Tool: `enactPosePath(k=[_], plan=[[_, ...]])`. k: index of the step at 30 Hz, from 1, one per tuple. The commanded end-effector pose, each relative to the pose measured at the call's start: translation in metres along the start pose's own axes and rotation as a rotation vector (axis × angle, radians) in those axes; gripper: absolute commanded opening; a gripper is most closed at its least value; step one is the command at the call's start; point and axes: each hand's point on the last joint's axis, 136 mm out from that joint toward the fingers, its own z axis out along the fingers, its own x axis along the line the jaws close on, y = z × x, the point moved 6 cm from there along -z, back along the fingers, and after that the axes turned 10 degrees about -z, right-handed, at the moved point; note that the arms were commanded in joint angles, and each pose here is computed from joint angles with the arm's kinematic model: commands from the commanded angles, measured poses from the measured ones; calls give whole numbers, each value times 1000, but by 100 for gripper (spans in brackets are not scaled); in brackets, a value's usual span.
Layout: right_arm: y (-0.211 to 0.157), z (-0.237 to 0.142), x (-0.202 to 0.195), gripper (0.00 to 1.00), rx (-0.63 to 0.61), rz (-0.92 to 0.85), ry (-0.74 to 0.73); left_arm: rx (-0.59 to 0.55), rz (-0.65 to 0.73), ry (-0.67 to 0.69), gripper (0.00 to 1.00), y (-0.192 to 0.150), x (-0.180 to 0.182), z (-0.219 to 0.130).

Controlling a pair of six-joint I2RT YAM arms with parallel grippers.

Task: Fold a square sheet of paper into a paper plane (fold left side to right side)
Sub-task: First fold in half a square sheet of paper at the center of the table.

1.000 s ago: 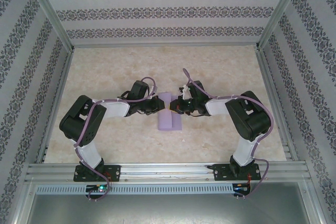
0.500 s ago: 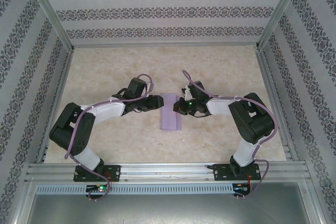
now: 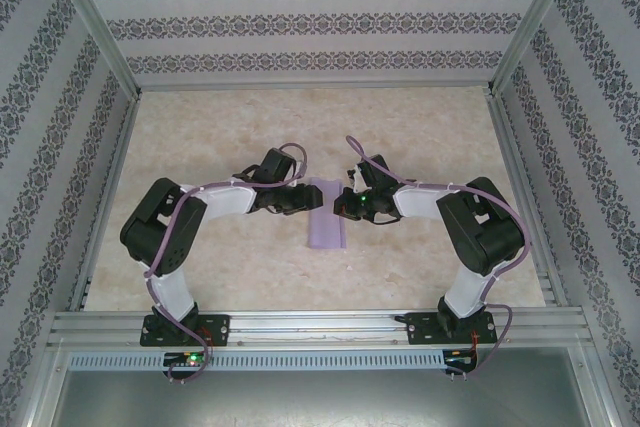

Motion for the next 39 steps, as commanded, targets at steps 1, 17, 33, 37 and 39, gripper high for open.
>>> enactPosePath(k=[1, 17, 33, 37, 39], plan=[[10, -8, 8, 5, -33, -41, -8, 35, 11, 49, 49, -6, 3, 6], [10, -28, -1, 31, -70, -52, -79, 62, 10, 193, 34, -15, 22, 25], [3, -81, -33, 42, -182, -23, -193, 96, 22, 298, 35, -23, 28, 47], [2, -80, -35, 42, -176, -19, -192, 104, 37, 322, 36, -25, 28, 51], [1, -79, -36, 42, -171, -18, -190, 107, 41, 324, 37, -25, 26, 53]])
